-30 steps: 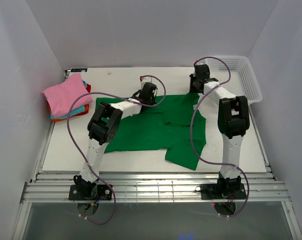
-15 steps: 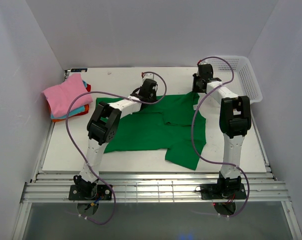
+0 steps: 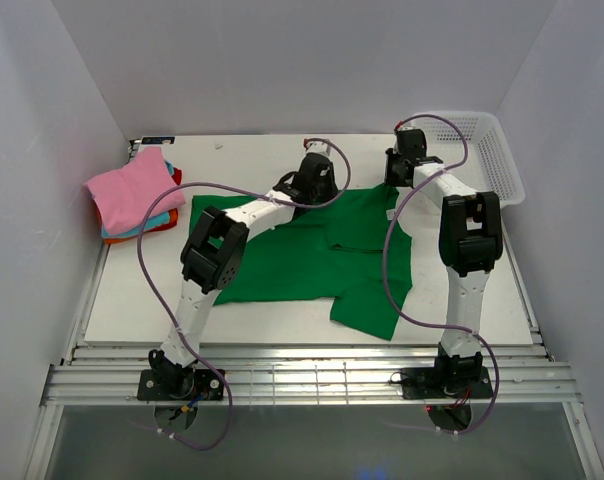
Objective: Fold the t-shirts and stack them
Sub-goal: Fold the tshirt
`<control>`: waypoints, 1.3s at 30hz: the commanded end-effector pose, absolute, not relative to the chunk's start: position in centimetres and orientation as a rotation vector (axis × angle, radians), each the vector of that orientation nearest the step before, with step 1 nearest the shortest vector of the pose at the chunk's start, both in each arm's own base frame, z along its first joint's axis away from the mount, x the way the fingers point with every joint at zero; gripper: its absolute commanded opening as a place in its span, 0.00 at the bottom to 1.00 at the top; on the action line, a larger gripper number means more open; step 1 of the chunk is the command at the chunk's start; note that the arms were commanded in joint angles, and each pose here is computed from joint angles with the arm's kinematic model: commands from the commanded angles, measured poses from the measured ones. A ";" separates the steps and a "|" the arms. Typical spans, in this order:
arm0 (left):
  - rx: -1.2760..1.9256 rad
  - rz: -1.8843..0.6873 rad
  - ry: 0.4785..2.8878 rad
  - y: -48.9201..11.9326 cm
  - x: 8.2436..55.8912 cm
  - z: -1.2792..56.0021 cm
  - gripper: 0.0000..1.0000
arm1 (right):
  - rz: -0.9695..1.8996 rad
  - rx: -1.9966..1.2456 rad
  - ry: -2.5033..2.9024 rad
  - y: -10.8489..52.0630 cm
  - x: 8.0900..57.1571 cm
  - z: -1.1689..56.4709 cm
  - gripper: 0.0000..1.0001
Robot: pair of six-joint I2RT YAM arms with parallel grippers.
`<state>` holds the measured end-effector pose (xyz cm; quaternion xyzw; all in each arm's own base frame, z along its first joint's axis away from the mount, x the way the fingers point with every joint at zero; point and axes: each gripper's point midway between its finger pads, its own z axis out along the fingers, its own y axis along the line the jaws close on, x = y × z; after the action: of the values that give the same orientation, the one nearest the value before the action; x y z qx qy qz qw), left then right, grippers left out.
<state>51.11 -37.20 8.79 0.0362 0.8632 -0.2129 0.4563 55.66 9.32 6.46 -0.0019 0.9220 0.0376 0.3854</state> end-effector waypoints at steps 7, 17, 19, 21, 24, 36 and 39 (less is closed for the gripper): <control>0.093 -0.606 2.181 -38.8 50.3 6.3 0.35 | 0.128 -0.024 2.337 9.4 55.1 6.8 0.30; 0.065 -0.518 2.224 -37.6 50.3 3.0 0.34 | 0.106 -0.028 2.340 9.2 55.1 6.7 0.08; 0.062 -0.507 2.221 -37.4 50.4 3.0 0.34 | 0.093 -0.027 2.338 9.0 55.1 6.7 0.08; 0.056 -0.484 2.220 -37.1 50.5 3.0 0.34 | 0.077 -0.021 2.335 8.7 55.2 6.8 0.08; 0.037 -0.443 2.220 -36.3 50.7 2.7 0.34 | 0.050 -0.025 2.333 8.4 55.3 6.8 0.08; -0.051 -0.407 2.236 -32.9 52.1 1.7 0.33 | -0.019 0.005 2.343 5.9 56.4 6.2 0.08; -0.044 -0.414 2.238 -33.0 52.1 1.6 0.33 | -0.031 0.010 2.358 5.7 56.4 5.6 0.09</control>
<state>52.52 -35.36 3.16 -0.0096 0.8767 -0.2006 0.4370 55.16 7.58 4.92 -0.0050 0.9287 0.0157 0.3704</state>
